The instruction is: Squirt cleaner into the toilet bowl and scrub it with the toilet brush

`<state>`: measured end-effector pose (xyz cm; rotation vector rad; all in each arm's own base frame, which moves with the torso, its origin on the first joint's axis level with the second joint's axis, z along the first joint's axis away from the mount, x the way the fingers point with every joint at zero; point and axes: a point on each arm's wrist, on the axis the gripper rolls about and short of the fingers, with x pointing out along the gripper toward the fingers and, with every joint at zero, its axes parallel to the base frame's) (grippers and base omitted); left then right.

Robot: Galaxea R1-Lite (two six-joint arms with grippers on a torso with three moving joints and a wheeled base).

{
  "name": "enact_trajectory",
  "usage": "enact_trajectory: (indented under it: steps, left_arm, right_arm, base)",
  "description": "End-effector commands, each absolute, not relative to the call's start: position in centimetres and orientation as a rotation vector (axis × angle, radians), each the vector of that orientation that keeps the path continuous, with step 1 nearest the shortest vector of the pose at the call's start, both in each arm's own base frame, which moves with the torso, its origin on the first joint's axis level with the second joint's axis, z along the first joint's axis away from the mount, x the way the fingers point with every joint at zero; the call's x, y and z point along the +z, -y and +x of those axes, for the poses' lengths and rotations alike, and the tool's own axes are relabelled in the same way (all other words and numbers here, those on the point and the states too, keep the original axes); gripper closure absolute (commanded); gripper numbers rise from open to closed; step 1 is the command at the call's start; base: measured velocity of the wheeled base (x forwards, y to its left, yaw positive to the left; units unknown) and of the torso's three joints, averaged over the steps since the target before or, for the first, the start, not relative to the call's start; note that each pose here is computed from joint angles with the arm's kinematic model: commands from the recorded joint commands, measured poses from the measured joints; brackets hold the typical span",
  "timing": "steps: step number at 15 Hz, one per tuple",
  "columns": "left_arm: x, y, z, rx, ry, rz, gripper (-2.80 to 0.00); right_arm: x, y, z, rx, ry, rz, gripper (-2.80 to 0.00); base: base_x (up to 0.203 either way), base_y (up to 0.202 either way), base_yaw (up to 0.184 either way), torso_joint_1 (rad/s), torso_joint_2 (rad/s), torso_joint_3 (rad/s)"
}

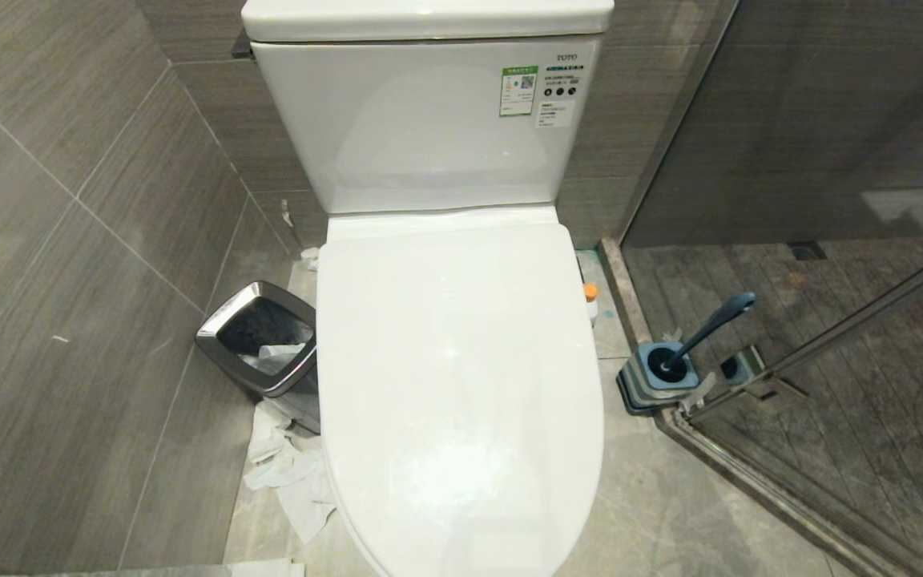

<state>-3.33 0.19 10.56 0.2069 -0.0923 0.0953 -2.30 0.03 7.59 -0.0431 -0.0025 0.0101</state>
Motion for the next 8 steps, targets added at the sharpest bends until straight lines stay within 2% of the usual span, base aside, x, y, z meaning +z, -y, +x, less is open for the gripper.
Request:
enact_trajectory:
  steps: [1,3,8]
  left_arm:
    - [7.78,-0.04,-2.25,0.02,0.028,0.206,0.0]
    - [7.44,0.15,-2.37,-0.072,-0.032,0.19,0.0]
    - [7.54,0.04,-2.43,-0.024,-0.036,0.039,0.0]
  right_arm:
    - [7.59,-0.03,-2.29,0.011,0.002,-0.044,0.0]
    - [7.59,-0.03,-2.29,0.011,0.002,-0.043,0.0]
    - [7.59,-0.03,-2.29,0.011,0.002,-0.043,0.0]
  base:
    - [0.0,0.0,0.0,0.0,0.0,0.0]
    - [0.0,0.0,0.0,0.0,0.0,0.0]
    - [0.0,0.0,0.0,0.0,0.0,0.0]
